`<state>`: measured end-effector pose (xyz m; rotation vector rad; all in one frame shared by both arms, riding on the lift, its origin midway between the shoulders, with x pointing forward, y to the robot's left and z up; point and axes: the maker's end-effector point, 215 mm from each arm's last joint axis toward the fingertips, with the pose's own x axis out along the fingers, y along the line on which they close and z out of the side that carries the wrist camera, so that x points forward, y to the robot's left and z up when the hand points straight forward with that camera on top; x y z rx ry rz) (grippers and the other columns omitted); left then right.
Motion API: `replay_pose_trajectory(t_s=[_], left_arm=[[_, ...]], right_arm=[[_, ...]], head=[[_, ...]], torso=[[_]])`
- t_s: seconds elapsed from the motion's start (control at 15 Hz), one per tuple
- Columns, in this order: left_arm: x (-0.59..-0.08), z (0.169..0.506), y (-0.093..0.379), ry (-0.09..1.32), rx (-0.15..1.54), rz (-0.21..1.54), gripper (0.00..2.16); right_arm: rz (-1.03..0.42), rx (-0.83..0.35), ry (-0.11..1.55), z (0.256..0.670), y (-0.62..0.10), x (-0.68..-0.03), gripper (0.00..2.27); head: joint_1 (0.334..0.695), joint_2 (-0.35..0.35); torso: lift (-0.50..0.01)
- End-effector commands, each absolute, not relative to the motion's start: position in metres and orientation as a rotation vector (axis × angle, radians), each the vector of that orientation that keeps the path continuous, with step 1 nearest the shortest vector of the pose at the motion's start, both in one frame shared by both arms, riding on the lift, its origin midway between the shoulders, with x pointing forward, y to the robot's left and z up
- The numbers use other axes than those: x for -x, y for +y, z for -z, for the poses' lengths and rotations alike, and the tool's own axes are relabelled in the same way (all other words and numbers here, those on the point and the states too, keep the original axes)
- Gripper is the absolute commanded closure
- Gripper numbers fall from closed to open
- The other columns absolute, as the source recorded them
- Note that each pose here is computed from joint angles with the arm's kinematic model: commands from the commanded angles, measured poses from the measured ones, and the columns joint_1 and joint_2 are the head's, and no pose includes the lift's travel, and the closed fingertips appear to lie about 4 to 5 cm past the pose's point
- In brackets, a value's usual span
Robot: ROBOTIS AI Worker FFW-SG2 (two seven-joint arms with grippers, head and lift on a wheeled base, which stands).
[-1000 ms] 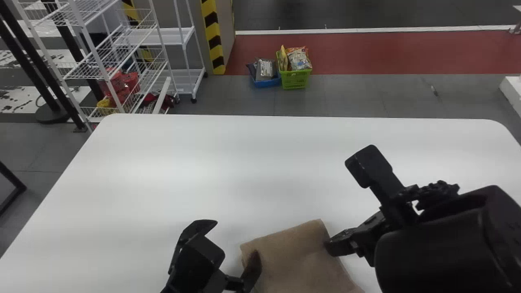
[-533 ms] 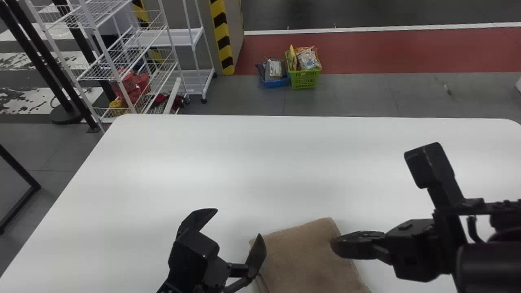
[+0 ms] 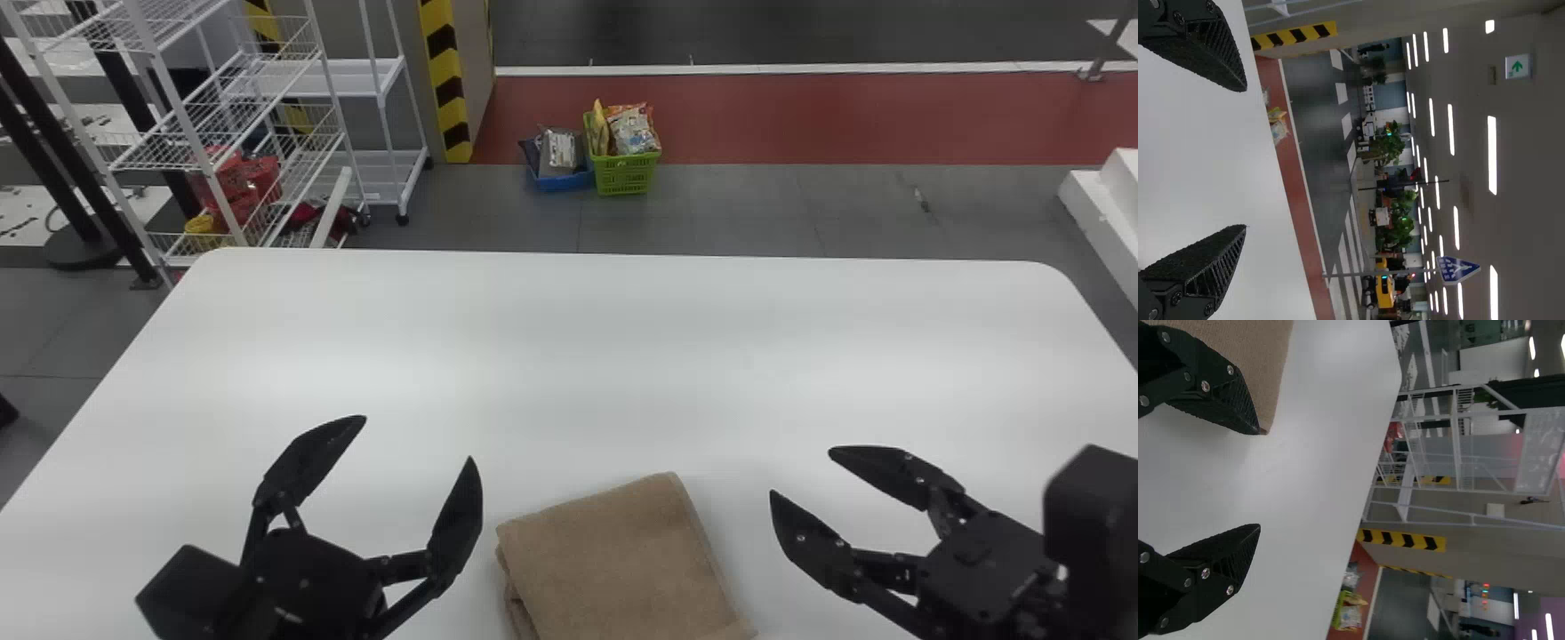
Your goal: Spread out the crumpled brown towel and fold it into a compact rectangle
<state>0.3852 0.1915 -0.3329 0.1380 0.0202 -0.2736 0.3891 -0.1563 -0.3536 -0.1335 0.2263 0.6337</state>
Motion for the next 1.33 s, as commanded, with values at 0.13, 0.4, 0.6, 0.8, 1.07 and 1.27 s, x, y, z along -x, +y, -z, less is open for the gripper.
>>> replay_pose_trajectory(t_s=[0.13, 0.4, 0.6, 0.8, 1.07, 1.27], left_arm=[[-0.382, 0.35, 0.23, 0.046, -0.069, 0.202, 0.07], [-0.385, 0.379, 0.264, 0.124, -0.033, 0.181, 0.07], [-0.382, 0.387, 0.272, 0.153, -0.03, 0.186, 0.07], [-0.379, 0.39, 0.285, 0.171, -0.024, 0.172, 0.07], [-0.376, 0.387, 0.29, 0.169, -0.023, 0.17, 0.07], [-0.375, 0.387, 0.29, 0.169, -0.024, 0.172, 0.07]], right_arm=[[-0.597, 0.172, 0.078, 0.337, -0.176, -0.391, 0.11], [-0.494, 0.166, 0.071, 0.341, -0.202, -0.4, 0.11], [-0.456, 0.123, 0.096, 0.353, -0.209, -0.405, 0.11], [-0.426, 0.09, 0.134, 0.363, -0.203, -0.409, 0.11], [-0.398, 0.052, 0.158, 0.369, -0.207, -0.411, 0.11], [-0.403, 0.049, 0.147, 0.367, -0.201, -0.412, 0.11]], head=[[0.695, 0.059], [0.695, 0.078], [0.695, 0.085], [0.695, 0.085], [0.695, 0.117], [0.695, 0.121]], torso=[[-0.127], [-0.127], [-0.127], [-0.127], [-0.127], [-0.127]])
